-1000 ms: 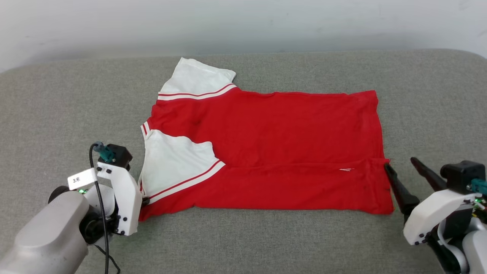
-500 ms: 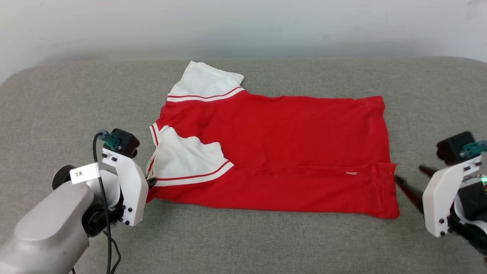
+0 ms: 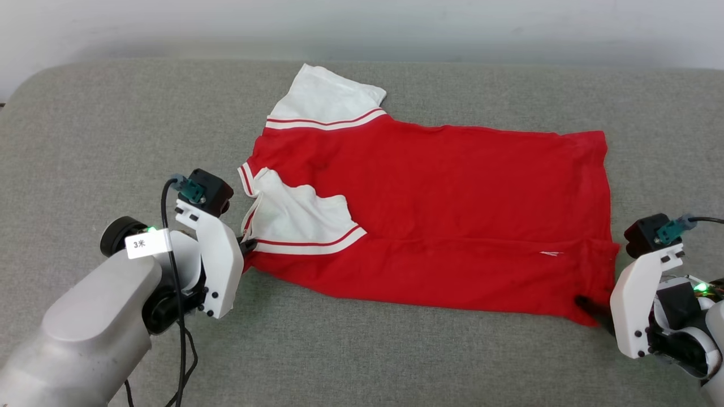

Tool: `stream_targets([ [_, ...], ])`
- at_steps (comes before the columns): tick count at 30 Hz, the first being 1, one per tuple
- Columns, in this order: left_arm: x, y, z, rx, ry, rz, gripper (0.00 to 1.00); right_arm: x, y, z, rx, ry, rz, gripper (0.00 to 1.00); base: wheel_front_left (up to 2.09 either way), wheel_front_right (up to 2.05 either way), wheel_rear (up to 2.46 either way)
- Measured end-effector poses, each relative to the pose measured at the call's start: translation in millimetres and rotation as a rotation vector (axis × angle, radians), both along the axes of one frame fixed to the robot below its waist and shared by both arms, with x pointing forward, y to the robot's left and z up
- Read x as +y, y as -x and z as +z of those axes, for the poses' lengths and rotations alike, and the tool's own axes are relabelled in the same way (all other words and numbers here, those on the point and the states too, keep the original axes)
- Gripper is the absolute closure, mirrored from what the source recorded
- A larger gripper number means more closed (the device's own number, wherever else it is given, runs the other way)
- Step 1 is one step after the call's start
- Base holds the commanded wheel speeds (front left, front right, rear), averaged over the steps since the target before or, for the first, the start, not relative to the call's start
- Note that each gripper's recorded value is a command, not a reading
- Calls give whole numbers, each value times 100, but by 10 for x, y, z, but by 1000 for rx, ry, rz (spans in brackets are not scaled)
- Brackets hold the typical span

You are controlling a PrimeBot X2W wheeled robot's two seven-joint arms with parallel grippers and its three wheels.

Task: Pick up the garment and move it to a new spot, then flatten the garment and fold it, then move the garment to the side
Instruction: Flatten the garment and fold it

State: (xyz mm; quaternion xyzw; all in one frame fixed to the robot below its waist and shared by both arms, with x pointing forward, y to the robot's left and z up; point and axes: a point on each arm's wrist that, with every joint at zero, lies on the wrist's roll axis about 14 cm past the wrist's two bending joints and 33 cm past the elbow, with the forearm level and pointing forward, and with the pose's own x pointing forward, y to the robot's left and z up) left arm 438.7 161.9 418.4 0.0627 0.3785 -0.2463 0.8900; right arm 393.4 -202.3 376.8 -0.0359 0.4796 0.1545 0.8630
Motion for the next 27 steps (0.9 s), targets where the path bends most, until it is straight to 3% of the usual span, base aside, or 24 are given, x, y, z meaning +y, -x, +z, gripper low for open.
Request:
stream_targets([
  [7, 46, -7, -65, 7, -7, 8, 100, 61, 52, -237, 58, 15, 31, 0, 0, 0, 0],
  [8, 48, -9, -64, 5, -7, 9, 100, 63, 55, -242, 55, 16, 34, 23, 0, 0, 0],
  [9, 50, -11, -58, 2, -6, 10, 100, 60, 58, -242, 52, 15, 34, 100, 0, 0, 0],
  [27, 159, 375, 176, -38, 52, 44, 100, -1, 171, 307, -209, -86, 1, 100, 0, 0, 0],
])
